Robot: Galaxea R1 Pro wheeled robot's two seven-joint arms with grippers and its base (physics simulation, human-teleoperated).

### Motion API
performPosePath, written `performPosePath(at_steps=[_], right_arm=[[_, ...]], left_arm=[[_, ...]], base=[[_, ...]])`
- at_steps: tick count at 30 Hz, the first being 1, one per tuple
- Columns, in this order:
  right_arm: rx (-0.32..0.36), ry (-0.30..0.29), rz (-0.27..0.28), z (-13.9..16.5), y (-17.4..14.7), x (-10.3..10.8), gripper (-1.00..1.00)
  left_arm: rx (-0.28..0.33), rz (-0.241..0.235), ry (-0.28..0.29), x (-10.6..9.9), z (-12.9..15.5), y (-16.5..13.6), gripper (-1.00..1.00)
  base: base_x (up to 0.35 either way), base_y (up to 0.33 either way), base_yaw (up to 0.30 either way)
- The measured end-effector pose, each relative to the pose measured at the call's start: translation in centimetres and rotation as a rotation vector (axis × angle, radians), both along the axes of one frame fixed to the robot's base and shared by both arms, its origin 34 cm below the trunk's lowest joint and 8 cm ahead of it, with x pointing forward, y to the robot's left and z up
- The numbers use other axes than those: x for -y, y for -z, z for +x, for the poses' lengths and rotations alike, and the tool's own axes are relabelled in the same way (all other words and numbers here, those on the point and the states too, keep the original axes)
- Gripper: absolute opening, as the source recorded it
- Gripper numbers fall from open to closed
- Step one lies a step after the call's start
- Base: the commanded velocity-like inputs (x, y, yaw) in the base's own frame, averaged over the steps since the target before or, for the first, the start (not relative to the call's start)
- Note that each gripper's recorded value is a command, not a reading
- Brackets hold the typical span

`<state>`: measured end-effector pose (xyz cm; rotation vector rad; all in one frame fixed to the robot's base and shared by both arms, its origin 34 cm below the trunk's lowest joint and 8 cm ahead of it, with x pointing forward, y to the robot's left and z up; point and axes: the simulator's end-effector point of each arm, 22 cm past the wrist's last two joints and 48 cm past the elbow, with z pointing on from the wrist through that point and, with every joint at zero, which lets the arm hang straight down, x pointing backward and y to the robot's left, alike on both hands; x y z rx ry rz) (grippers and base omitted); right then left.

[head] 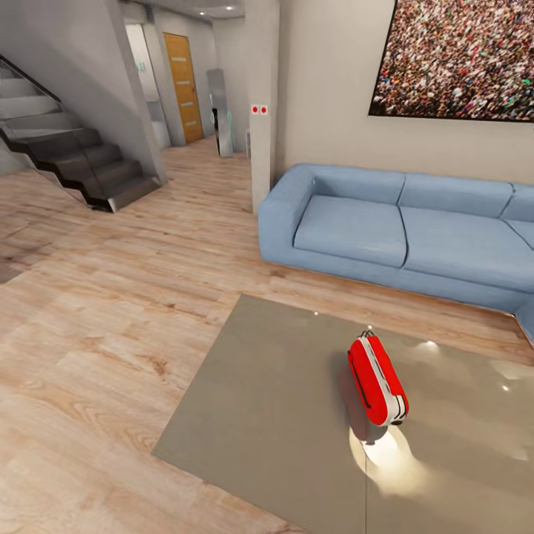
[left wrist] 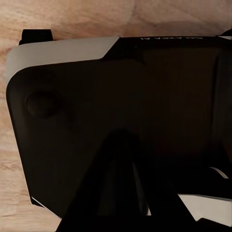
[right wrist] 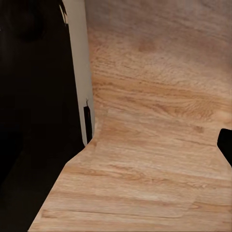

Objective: Turn on the radio receiver that's on the table in the living room.

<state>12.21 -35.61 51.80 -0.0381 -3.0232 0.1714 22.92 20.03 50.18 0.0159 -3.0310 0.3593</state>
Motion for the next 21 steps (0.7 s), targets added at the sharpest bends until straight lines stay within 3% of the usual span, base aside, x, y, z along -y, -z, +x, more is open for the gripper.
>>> performPosePath(at_steps=[21], right_arm=[[0.031, -0.001, 0.016, 1.2, 0.2, -1.1, 1.00]], left_arm=[[0.033, 0.000, -0.001, 0.0, 1.3, -0.3, -1.00]], base=[[0.000, 0.000, 0.000]])
